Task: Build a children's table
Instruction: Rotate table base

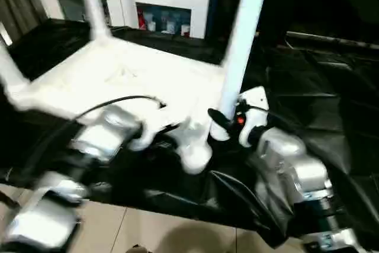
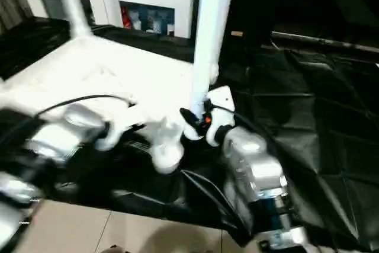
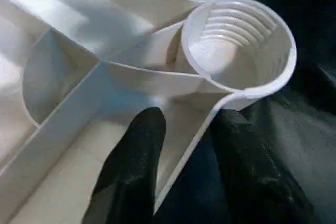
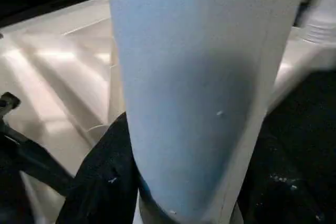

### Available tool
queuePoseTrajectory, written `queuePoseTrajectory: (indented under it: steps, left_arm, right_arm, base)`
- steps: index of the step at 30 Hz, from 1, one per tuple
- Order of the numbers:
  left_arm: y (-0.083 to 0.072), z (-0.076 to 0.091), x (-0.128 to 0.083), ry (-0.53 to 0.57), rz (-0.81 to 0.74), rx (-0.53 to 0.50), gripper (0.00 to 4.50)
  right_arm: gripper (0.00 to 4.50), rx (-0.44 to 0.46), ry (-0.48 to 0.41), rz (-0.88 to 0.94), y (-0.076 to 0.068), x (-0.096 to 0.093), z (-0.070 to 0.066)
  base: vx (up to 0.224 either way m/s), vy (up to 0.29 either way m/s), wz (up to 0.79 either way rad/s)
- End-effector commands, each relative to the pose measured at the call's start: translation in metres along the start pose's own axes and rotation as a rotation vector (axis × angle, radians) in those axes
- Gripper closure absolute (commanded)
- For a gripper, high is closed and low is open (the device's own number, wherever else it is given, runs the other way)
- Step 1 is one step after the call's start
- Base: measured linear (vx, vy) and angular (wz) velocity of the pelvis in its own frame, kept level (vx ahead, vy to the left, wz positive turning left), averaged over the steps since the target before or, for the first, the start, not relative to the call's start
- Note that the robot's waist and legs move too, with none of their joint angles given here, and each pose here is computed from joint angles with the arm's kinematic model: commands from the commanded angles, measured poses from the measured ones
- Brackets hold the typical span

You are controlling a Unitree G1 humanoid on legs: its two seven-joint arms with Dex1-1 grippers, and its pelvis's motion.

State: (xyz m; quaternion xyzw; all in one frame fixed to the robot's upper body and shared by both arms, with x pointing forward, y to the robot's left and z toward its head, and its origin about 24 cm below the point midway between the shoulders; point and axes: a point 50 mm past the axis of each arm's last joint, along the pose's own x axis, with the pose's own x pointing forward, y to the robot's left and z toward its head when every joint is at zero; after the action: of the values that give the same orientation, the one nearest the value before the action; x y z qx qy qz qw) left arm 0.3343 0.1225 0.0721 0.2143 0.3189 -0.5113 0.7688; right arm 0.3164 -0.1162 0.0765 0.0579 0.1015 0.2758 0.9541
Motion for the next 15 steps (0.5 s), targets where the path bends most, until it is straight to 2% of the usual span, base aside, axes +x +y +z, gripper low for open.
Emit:
queuePoseTrajectory:
  steps: [1,5,10,14,15]
  left_arm:
    - [0.012,-0.017,-0.006,0.05,0.137,-0.117,3.13]
    - [0.012,-0.013,0.001,0.044,0.237,-0.168,3.32]
    - [0.001,-0.005,0.006,0.014,0.201,-0.201,3.58]
    - [-0.005,0.001,0.006,-0.035,0.156,-0.164,3.83]
    - [-0.006,0.001,0.006,-0.05,0.143,-0.102,3.54]
  right_arm:
    - [2.57,0.005,-0.018,-0.026,-0.007,-0.003,0.007]
    - [2.57,-0.004,-0.014,-0.027,-0.006,-0.004,0.007]
    - [2.57,-0.015,-0.008,-0.021,-0.006,-0.003,0.008]
    - [2.57,-0.028,-0.006,-0.015,-0.008,-0.004,0.01]
    - [2.57,-0.037,-0.003,-0.011,-0.008,-0.004,0.01]
  base:
    - [0.0,0.0,0.0]
    - [0.0,0.0,0.0]
    - [0.0,0.0,0.0]
    - [0.0,0.0,0.0]
    - [0.0,0.0,0.0]
